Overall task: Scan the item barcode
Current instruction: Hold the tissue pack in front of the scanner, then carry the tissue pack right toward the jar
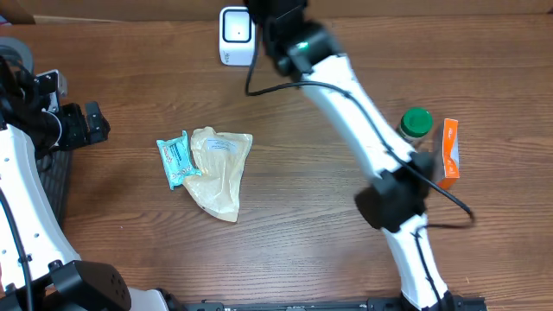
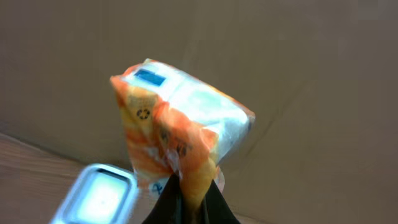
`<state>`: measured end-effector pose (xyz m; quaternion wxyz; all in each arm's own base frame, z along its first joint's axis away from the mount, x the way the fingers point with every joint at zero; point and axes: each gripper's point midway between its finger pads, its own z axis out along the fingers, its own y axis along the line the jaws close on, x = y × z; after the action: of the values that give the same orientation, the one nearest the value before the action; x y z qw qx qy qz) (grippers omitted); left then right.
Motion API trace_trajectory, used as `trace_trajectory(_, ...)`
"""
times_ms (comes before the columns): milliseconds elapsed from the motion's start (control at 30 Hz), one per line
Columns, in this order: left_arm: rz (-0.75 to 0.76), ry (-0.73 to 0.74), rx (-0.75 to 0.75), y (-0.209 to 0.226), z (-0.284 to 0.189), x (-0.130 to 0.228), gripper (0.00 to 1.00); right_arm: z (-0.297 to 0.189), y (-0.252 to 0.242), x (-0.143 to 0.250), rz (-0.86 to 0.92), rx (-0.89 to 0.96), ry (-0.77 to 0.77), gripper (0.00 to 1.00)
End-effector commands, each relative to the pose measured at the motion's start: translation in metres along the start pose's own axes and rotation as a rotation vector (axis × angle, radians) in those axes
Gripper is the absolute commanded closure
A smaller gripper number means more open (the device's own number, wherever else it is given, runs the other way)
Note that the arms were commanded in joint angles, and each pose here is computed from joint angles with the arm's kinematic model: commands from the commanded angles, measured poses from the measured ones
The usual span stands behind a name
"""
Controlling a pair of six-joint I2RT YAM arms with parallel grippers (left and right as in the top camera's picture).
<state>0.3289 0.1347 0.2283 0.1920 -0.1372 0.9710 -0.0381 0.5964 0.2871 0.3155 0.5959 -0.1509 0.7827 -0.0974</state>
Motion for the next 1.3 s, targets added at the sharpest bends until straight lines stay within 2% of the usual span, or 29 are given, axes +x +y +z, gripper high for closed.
trace_trajectory(0, 0.034, -0.006, 0.009, -0.004, -0.001, -0.001, 0.0, 0.029, -0.001, 0.03, -0.394, 0.12, 0.043, 0.96)
trace_trajectory(200, 0.034, -0.006, 0.009, -0.004, -0.001, -0.001, 0.01, 0.07, 0.051, 0.074, -0.733, 0.003, 0.006, 0.96)
trace_trajectory(300, 0.034, -0.006, 0.009, -0.004, -0.001, -0.001, 0.0, 0.081, 0.076, 0.098, -0.847, -0.069, 0.0, 0.96)
trace_trajectory(667, 0.034, -0.006, 0.009, -0.004, -0.001, -0.001, 0.01, 0.091, 0.108, 0.117, -0.851, -0.146, -0.056, 0.96)
trace_trajectory(1133, 0.034, -0.006, 0.009, -0.004, -0.001, -0.001, 0.0, 0.092, 0.112, 0.12, -0.868, -0.16, -0.062, 0.96)
trace_trajectory(1267, 0.034, -0.006, 0.009, -0.004, -0.001, -0.001, 0.0, 0.083, 0.104, 0.097, -0.703, -0.151, -0.08, 0.96)
